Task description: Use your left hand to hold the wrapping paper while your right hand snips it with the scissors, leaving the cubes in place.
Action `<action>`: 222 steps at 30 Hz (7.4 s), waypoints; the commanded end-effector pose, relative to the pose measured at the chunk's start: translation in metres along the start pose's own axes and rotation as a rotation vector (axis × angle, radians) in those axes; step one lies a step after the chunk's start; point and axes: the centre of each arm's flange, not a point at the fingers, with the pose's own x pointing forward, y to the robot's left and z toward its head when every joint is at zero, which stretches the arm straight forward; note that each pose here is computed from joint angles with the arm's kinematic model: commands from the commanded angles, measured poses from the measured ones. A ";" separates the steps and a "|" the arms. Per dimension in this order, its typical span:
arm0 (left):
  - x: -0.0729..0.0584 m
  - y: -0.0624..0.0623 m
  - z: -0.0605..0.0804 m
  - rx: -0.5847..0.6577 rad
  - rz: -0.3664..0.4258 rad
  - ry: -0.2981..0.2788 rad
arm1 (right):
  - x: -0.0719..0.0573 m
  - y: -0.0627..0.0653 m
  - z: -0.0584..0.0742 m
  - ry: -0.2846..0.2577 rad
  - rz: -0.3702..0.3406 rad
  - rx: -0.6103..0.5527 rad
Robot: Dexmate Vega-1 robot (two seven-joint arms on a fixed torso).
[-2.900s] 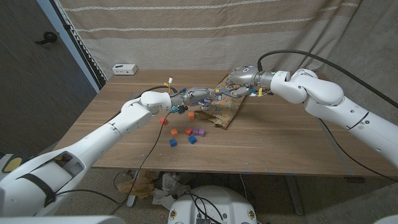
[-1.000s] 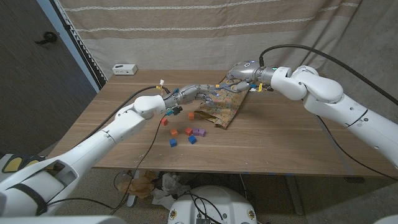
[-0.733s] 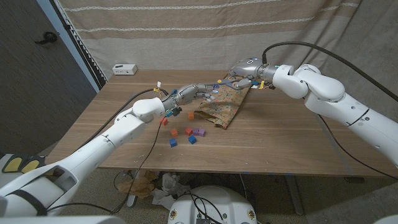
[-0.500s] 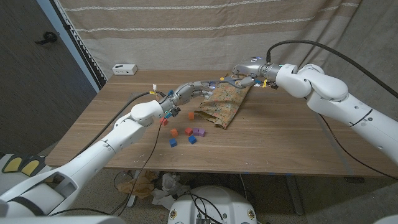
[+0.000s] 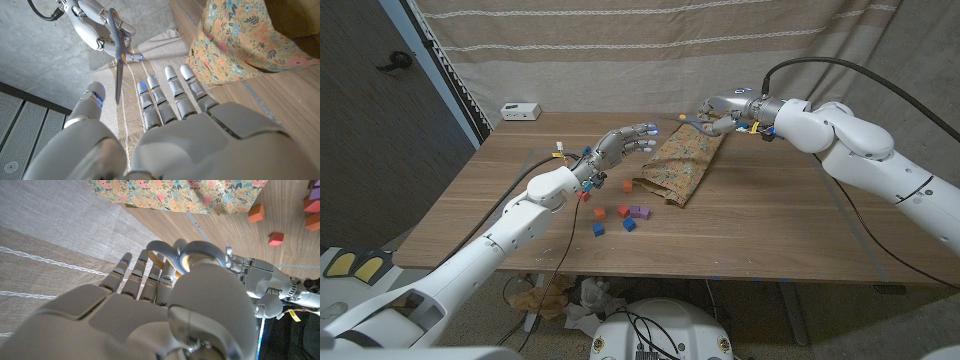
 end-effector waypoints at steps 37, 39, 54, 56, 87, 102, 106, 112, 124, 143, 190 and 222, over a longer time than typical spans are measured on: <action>-0.002 0.012 0.005 -0.002 0.090 -0.028 | -0.033 0.029 -0.034 -0.083 -0.043 0.876; -0.003 0.012 0.004 -0.003 0.092 -0.027 | -0.033 0.032 -0.035 -0.087 -0.033 0.905; -0.003 0.013 -0.001 -0.018 0.096 -0.013 | -0.023 0.061 -0.042 -0.087 0.087 1.196; -0.003 0.014 -0.002 -0.022 0.100 -0.013 | -0.022 0.061 -0.042 -0.083 0.103 1.192; -0.001 0.015 -0.008 -0.041 0.108 -0.008 | -0.019 0.081 -0.045 -0.025 0.203 1.527; -0.004 0.013 -0.009 -0.042 0.109 0.001 | -0.028 0.089 -0.043 -0.001 0.202 1.592; -0.006 0.012 -0.009 -0.041 0.111 0.001 | -0.029 0.089 -0.043 -0.016 0.196 1.599; -0.006 0.012 -0.008 -0.041 0.117 0.000 | -0.028 0.089 -0.042 -0.031 0.202 1.597; -0.007 0.011 -0.006 -0.032 0.117 -0.003 | -0.027 0.089 -0.042 -0.056 0.212 1.610; -0.011 0.017 0.001 0.021 0.154 0.004 | -0.030 0.088 -0.043 -0.060 0.221 1.598; -0.003 0.050 0.053 0.951 0.070 0.394 | -0.039 0.087 -0.048 -0.059 0.208 1.603; 0.018 0.009 0.048 1.426 0.070 0.305 | -0.038 0.083 -0.048 -0.081 0.219 1.615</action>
